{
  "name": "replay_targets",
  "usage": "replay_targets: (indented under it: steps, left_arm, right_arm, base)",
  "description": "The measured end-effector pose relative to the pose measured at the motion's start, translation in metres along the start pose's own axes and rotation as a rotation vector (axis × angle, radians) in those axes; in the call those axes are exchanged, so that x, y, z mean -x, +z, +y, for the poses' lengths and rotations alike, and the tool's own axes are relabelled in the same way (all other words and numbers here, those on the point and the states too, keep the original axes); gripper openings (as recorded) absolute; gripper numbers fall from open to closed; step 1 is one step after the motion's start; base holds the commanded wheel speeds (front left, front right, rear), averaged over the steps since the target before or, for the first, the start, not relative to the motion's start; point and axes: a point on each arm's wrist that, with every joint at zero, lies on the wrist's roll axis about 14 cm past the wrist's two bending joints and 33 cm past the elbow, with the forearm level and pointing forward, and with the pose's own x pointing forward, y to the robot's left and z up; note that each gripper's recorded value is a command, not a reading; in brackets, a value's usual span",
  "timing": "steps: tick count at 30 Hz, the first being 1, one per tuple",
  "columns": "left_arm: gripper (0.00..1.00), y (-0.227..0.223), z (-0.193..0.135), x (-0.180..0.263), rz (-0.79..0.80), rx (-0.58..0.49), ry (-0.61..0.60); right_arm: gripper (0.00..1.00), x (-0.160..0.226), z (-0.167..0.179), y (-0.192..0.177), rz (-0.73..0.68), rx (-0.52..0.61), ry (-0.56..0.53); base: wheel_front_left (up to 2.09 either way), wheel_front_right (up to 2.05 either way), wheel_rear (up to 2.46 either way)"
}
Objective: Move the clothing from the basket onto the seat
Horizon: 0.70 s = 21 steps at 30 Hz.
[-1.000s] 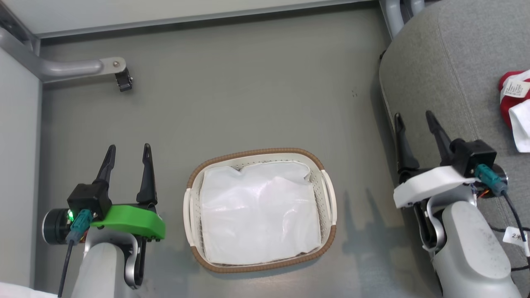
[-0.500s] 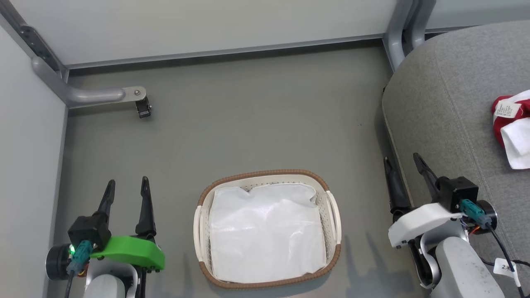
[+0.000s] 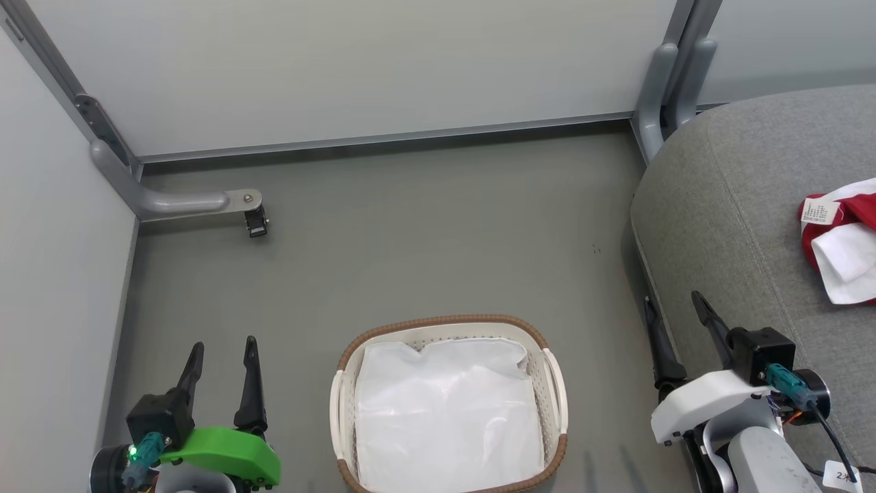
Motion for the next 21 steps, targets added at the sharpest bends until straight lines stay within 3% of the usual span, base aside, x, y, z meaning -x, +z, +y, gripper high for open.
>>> replay_targets:
  steps: [4,5,11,21]
  left_arm:
    - [1.0,0.001,-0.002,0.003,-0.004,0.022,-0.001]
    - [0.0,0.0,-0.005,0.003,-0.005,0.038,-0.01]
    - [0.0,-0.02,-0.006,0.01,0.057,0.056,0.0]
    - [0.0,-0.016,0.003,0.01,0.058,0.226,0.055]
  right_arm:
    - [1.0,0.004,0.0,-0.001,0.003,0.001,0.0]
    - [0.0,0.004,0.0,-0.001,0.003,0.0,-0.001]
    - [0.0,0.014,-0.001,-0.024,0.073,-0.021,-0.016]
    - [0.0,0.014,-0.01,-0.02,0.07,-0.2,-0.073]
  base:
    - [0.0,0.0,0.0]
    - [0.0,0.0,0.0]
    - [0.0,0.0,0.0]
    - [0.0,0.0,0.0]
